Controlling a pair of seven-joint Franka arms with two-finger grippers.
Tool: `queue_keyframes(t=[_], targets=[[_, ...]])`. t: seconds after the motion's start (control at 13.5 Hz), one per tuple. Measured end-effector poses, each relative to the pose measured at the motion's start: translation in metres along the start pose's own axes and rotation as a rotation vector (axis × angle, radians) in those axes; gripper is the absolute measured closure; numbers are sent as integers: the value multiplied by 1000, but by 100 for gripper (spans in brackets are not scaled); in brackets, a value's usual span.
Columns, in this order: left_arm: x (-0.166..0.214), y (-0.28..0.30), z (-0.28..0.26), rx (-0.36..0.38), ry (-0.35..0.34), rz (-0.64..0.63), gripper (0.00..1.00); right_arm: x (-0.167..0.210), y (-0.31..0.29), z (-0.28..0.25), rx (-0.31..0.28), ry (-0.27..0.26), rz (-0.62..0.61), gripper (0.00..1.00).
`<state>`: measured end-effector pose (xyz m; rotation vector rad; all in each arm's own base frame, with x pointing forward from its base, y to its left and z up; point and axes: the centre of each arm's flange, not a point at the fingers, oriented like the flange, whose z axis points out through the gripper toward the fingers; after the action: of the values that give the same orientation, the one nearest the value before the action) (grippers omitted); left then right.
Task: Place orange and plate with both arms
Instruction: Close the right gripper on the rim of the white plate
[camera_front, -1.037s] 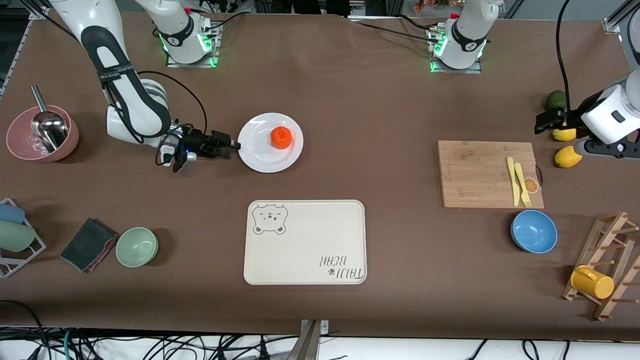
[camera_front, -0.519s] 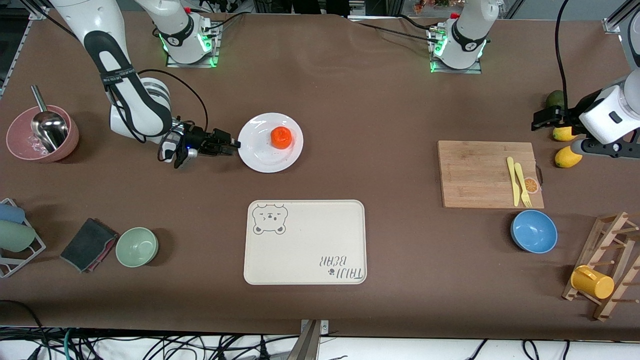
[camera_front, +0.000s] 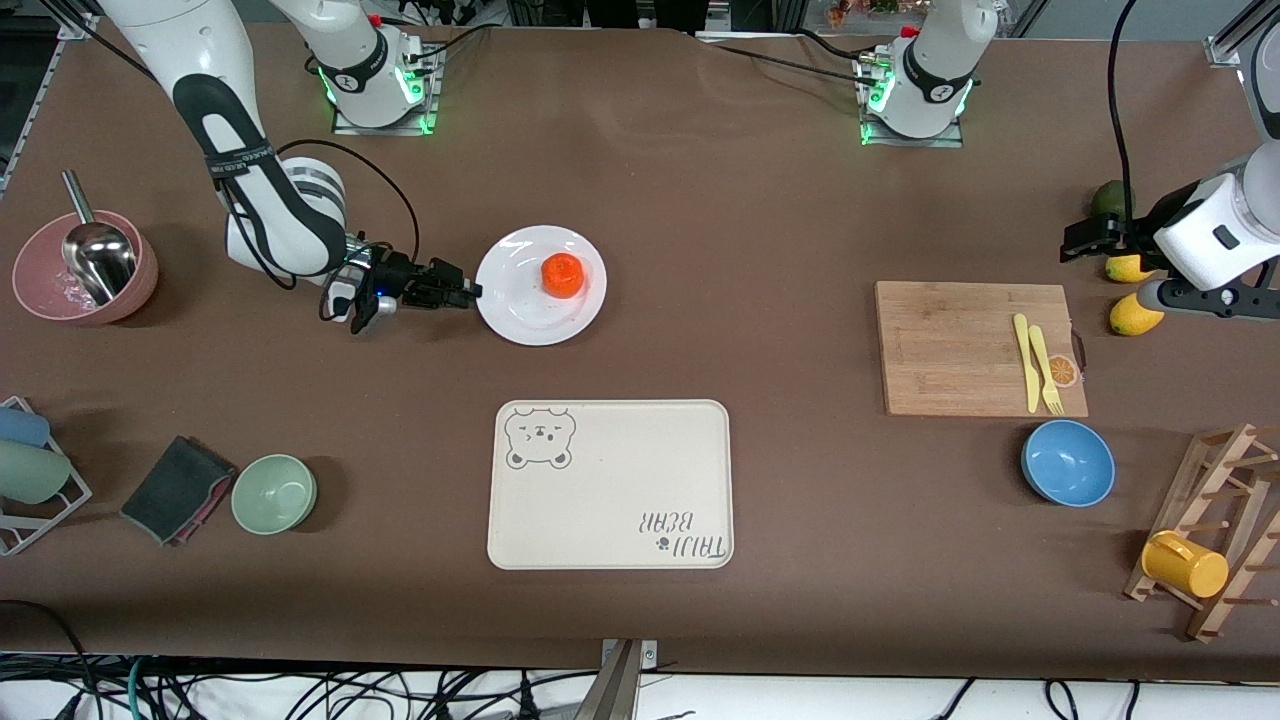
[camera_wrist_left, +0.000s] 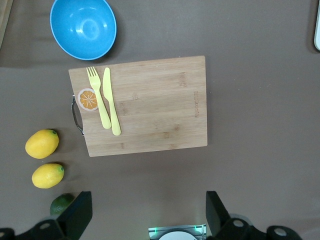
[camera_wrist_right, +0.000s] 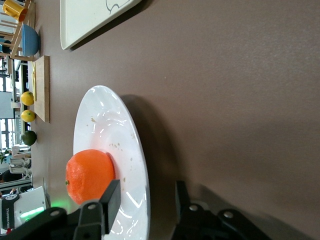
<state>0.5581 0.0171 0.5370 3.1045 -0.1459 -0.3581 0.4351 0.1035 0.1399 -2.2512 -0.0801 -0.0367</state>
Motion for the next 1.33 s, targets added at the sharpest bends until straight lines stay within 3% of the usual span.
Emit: queue_keyframes(t=[0.81,1.33], targets=[[0,0,0,-1,0,0,0,-7,-10,20,-13,34,6,61],[0,0,-1,-3,2,0,0,-12,-2,26,-9,30,-9,83]])
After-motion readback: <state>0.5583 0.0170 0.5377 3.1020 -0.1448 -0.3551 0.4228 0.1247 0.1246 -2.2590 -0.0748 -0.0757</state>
